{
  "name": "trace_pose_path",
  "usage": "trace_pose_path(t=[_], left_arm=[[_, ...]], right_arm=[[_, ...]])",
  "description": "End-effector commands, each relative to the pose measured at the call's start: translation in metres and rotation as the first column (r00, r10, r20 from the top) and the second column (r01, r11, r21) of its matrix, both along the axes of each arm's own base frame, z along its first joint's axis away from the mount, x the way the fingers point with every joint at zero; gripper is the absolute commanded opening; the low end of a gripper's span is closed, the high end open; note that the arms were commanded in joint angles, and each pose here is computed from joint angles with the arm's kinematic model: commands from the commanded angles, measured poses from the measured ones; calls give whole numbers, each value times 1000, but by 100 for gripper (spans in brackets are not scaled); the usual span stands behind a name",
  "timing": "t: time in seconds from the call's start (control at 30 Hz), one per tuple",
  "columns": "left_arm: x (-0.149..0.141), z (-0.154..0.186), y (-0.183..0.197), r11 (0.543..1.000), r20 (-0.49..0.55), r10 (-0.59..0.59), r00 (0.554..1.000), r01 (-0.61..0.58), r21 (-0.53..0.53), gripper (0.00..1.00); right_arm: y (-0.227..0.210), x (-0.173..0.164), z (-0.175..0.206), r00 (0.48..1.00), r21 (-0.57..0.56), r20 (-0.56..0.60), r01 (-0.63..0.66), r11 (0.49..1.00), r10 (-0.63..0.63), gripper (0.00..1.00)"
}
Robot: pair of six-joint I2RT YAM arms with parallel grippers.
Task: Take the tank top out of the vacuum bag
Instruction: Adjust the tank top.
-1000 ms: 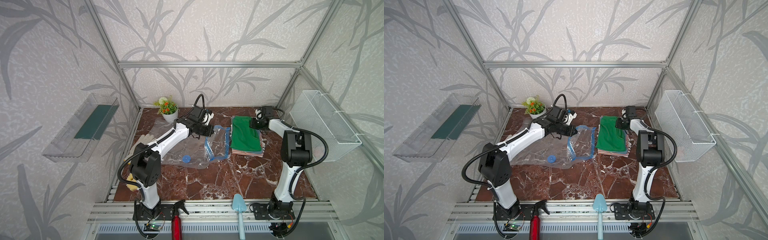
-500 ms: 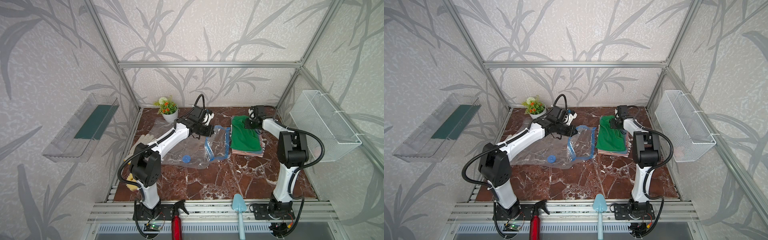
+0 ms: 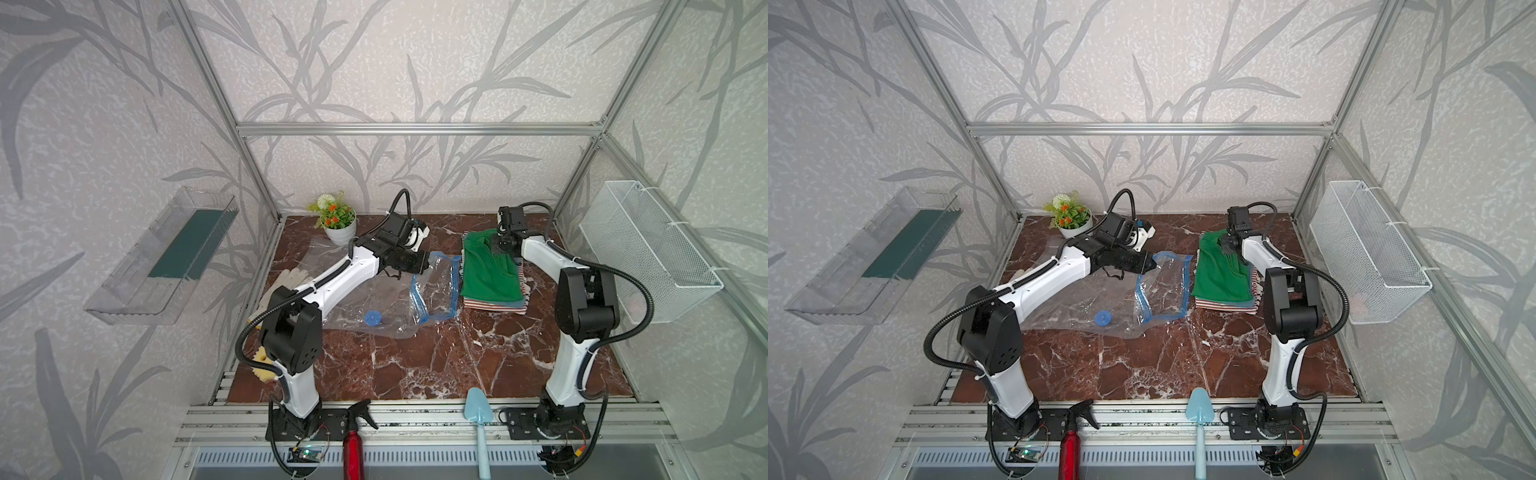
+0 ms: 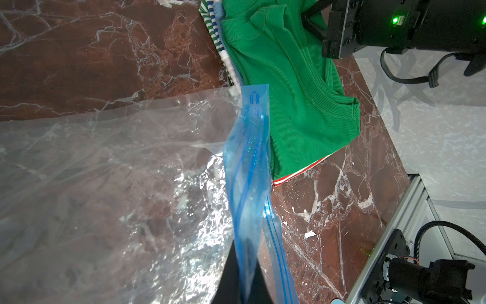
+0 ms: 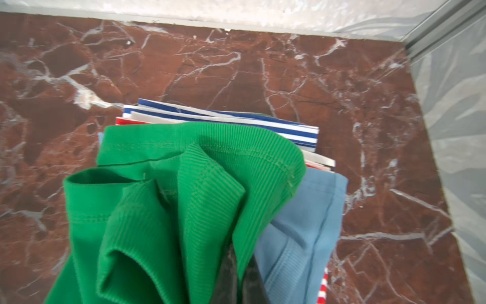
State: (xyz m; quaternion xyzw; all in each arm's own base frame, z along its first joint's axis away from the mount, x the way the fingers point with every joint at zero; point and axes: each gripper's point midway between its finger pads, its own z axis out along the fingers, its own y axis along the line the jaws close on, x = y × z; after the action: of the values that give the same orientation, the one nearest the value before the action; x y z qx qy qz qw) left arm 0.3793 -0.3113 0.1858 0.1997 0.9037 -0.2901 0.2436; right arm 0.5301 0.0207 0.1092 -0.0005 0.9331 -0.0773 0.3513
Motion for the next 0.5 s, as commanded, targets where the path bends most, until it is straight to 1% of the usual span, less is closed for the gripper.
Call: trace_pose_path(t=[0.0,0.07,0.17,0.2,0.23,0.27,0.37,0.47], left_arm=[[0,0,-4,1000,2,-18,1000,18,14,0],[0,0,-3,1000,1,-17,1000,17,14,0],[0,-2,-4,1000,-3,-18,1000,19,15,0],[1,-2,-3,1000,-3,-18,1000,18,15,0],[1,-2,-4,1000,-2,-18,1000,18,15,0],[1,0,-4,1000,0,-18,1000,18,13,0],[0,1,-4,1000,5,-20,1000,20,14,0],[0,2,-4,1000,4,-20,1000,20,12,0]], right_arm=[[-13,11,24,996,-80,83,32,996,-25,0],[-18,13,25,994,-98,103,49,994,-39,0],[-33,16,19,991,-111,99,102,989,-91,12],[-39,16,14,990,-92,84,118,989,-111,23],[-48,16,11,988,-67,69,143,988,-138,36],[-55,15,7,986,-42,54,162,986,-159,41],[-75,10,4,977,21,37,209,978,-210,43],[-84,-2,7,974,2,38,225,974,-225,45]])
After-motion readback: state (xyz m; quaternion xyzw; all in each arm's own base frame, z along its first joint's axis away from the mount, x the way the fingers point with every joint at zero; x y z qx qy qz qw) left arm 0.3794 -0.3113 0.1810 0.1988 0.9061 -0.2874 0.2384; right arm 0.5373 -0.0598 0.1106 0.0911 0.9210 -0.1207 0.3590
